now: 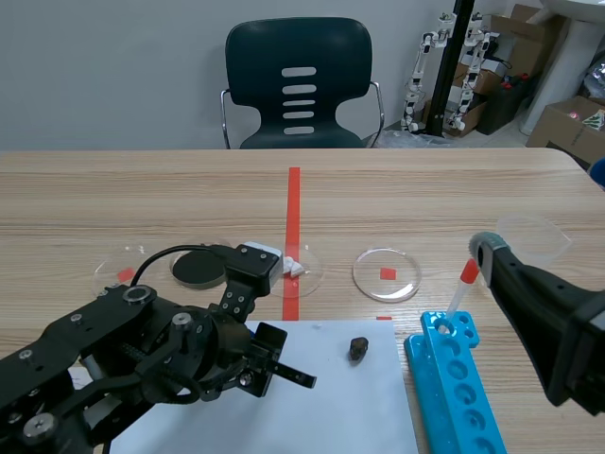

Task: Put the middle mineral back

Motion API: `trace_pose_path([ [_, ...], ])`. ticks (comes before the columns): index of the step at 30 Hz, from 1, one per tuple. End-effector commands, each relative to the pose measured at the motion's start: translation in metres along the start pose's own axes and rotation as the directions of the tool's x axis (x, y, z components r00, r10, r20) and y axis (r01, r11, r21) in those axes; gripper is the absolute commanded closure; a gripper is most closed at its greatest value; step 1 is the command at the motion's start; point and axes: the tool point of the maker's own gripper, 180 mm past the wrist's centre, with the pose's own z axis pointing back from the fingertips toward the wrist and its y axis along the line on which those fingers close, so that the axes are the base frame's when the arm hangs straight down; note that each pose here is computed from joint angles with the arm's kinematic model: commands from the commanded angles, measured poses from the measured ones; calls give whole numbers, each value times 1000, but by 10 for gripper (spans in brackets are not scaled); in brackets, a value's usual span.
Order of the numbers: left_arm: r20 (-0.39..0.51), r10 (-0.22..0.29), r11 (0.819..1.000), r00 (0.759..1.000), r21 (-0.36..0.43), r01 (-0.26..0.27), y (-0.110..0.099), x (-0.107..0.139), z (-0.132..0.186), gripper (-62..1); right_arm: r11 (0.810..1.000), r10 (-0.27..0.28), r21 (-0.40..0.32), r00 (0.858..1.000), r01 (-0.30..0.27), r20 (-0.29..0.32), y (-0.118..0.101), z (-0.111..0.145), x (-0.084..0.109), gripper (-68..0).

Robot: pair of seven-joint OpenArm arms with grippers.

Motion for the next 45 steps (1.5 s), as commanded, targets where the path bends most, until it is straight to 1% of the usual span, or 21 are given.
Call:
trace_pose_path([
  [1, 31, 2, 1000, 1000, -8, -1, -3, 10, 2, -113, 1000, 8, -4, 999, -8, 35, -1, -2, 11, -679],
  [15, 12, 2, 1000, 1000, -7, -2, -2, 7, 2, -125, 1000, 8, -4, 999, -8, 35, -1, -2, 11, -679],
  [17, 12, 4, 1000, 1000, -5, -4, -2, 7, 2, -177, 1000, 8, -4, 999, -8, 35, -1, -2, 11, -679],
  [19, 12, 20, 1000, 1000, 14, -20, 2, 7, 2, -223, 1000, 8, -4, 999, -8, 35, -1, -2, 11, -679],
  [21, 12, 30, 999, 999, 27, -31, 4, 7, 2, -244, 1000, 8, -4, 999, -8, 35, -1, -2, 11, -679],
  [25, 12, 31, 999, 999, 28, -31, 4, 7, 2, -288, 1000, 8, -4, 999, -8, 35, -1, -2, 11, -679],
  [30, 13, 50, 997, 999, 51, -51, 8, 6, 2, -404, 1000, 8, -4, 999, -8, 34, -1, -2, 11, -679],
  [33, 14, 52, 997, 999, 53, -52, 9, 6, 2, -456, 1000, 8, -4, 999, -8, 34, -1, -2, 11, -679],
  [38, 16, 51, 997, 999, 53, -52, 9, 7, 2, -584, 1000, 8, -4, 999, -8, 34, -1, -2, 11, -679],
  [39, 16, 51, 997, 999, 53, -52, 9, 7, 2, -601, 1000, 8, -4, 999, -8, 34, -1, -2, 11, -679],
  [41, 17, 52, 997, 999, 52, -52, 8, 7, 2, -617, 1000, 8, -4, 999, -8, 34, -1, -2, 11, -679],
  [45, 32, 50, 997, 998, 49, -51, 8, 8, 3, -618, 1000, 7, -4, 999, -7, 34, -1, -2, 11, -679],
])
